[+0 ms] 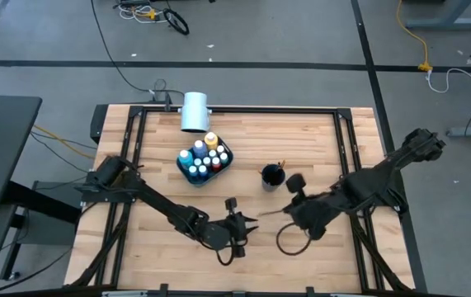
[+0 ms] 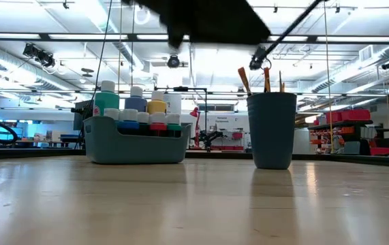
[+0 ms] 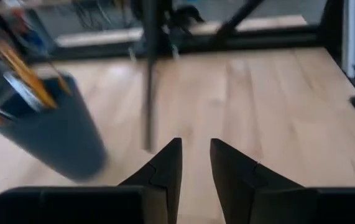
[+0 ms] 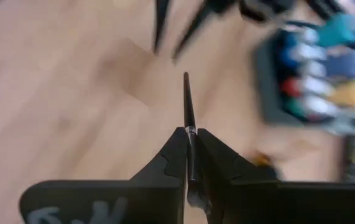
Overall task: Pick & Place Paint Supplies
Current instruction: Put the silver paint brush into the blue cup, then return to Home Position
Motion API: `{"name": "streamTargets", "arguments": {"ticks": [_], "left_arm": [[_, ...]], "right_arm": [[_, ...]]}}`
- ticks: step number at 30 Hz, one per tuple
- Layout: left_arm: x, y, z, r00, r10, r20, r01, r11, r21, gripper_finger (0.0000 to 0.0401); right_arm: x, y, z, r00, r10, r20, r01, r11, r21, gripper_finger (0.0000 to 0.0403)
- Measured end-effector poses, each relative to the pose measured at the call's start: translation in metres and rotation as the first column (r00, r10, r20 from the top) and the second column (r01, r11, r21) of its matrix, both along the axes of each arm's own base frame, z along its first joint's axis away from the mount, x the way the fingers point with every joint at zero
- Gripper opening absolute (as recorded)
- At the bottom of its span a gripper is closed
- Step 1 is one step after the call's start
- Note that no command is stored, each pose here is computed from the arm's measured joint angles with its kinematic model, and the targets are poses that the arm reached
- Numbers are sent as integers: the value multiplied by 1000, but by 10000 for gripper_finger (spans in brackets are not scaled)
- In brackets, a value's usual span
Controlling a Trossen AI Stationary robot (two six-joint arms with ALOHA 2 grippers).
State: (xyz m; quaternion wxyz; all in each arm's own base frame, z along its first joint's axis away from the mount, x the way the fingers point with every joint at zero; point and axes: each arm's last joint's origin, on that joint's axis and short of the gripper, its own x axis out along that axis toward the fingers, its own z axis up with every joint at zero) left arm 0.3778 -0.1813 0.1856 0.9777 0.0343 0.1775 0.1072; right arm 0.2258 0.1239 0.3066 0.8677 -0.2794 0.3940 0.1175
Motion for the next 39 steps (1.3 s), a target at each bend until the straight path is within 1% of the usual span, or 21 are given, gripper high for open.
{"name": "streamTargets", "arguments": {"ticks": [2,4,7,9,12,17,20,23,27,30,33,36,37,39], "left_arm": [[-3,1,16,999,24,24,-26,999,47,93],[-9,2,35,998,49,48,-53,995,87,93],[-25,2,60,995,84,57,-90,991,102,93],[-39,1,73,994,98,42,-103,985,137,93],[-57,4,93,992,115,46,-121,976,180,93],[-76,16,125,992,95,78,-106,984,145,93],[-83,20,135,989,108,97,-121,983,136,93],[-88,24,142,982,146,117,-161,977,136,93],[-93,29,147,970,202,137,-220,967,131,93],[-100,34,153,969,211,132,-229,964,138,93],[-112,45,165,975,188,119,-202,971,128,93],[-129,63,183,978,167,125,-180,978,104,93],[-136,70,191,979,156,132,-171,979,108,93],[-150,83,203,983,123,135,-142,980,142,93]], "right_arm": [[-6,-7,20,999,-35,-20,33,996,-86,23],[-9,-17,37,995,-99,-20,95,984,-148,23],[-10,-37,47,979,-193,-66,180,969,-171,23],[-9,-49,46,965,-234,-116,215,964,-158,23],[-4,-66,37,944,-268,-192,250,962,-111,23],[4,-85,17,933,-279,-229,260,959,-110,26],[8,-92,4,933,-264,-246,241,963,-121,41],[8,-96,-5,930,-254,-264,219,963,-154,63],[11,-97,-6,936,-273,-221,235,955,-183,92],[13,-94,0,945,-268,-187,238,957,-168,109],[19,-91,13,958,-263,-112,249,960,-129,120],[21,-89,34,959,-281,-39,278,958,-74,124],[21,-89,43,957,-290,-13,289,956,-48,124],[15,-89,58,962,-274,14,274,962,0,123]]}}
